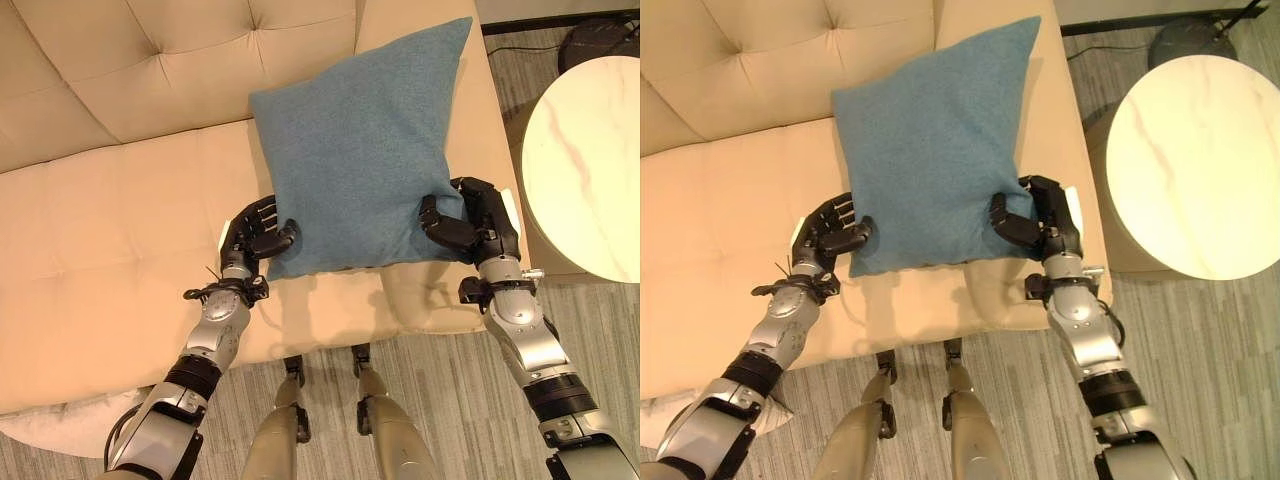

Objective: Pick up all the scattered cushions and arrange them neatly on the sofa.

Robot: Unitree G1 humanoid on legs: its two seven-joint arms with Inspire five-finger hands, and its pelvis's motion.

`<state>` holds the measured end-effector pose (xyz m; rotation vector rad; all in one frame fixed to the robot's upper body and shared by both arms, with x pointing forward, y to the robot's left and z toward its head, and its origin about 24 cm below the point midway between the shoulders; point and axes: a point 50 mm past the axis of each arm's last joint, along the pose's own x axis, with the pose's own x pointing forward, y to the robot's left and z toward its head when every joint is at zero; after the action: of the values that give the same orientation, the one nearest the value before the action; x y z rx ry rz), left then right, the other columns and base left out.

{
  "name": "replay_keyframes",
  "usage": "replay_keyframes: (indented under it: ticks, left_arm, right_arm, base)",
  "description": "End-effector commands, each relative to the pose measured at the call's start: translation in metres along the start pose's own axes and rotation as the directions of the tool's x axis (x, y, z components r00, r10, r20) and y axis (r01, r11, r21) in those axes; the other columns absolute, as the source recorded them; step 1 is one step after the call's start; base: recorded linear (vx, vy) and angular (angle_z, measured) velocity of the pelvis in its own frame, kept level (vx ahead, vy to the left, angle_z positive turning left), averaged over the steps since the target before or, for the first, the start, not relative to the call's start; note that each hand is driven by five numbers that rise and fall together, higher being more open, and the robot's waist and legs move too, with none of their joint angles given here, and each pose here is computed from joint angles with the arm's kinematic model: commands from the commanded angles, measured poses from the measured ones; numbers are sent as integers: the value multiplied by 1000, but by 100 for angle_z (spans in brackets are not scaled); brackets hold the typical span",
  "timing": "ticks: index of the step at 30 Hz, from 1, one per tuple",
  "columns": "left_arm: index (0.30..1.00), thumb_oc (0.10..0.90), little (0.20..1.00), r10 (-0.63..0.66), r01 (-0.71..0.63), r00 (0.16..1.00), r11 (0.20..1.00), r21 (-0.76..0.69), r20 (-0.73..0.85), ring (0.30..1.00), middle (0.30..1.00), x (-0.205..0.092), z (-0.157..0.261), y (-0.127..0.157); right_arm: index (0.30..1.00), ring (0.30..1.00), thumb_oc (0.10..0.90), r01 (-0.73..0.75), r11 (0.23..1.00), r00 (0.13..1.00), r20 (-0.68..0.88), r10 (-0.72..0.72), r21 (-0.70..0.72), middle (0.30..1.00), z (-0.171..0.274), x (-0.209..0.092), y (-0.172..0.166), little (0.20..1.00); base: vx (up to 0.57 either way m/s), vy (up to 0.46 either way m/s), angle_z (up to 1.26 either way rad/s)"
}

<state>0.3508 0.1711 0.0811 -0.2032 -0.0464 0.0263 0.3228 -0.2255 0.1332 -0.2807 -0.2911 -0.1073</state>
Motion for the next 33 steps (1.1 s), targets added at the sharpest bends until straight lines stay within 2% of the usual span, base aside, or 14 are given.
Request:
replay_keyframes:
  ticks: [1,6,9,17,23,28,33]
  left_arm:
    - [300,400,300,-228,242,945,970,-31,236,300,300,3,45,-58]
    - [300,400,300,-131,144,971,988,-51,201,300,300,-16,26,-18]
    - [300,400,300,-104,119,982,989,-86,158,300,300,-31,8,-9]
    - [300,400,300,-66,83,993,981,-175,99,300,300,-64,-19,-4]
    - [300,400,300,-122,130,991,974,-186,53,300,300,-88,-31,-3]
    - [300,400,300,-134,138,990,982,-127,41,300,300,-95,-31,3]
    - [300,400,300,-156,161,986,981,-106,60,300,300,-91,-27,-5]
  right_arm:
    - [300,300,400,-55,993,937,350,14,106,300,66,0,14,300]
    - [300,300,400,-39,994,964,266,11,100,300,42,-15,3,300]
    - [300,300,400,-55,994,978,207,35,96,300,27,-26,7,300]
    - [300,300,400,-138,977,988,91,124,164,300,0,-55,30,300]
    - [300,300,400,-197,967,980,61,190,160,300,-6,-67,42,300]
    - [300,300,400,-214,961,977,63,206,175,300,-5,-68,45,300]
    - [300,300,400,-185,968,982,71,175,168,300,-2,-68,43,300]
  base:
    - [0,0,0]
    - [25,-31,0]
    - [56,-53,4]
    - [30,-55,22]
    - [-5,-58,59]
    - [115,69,24]
    - [182,203,14]
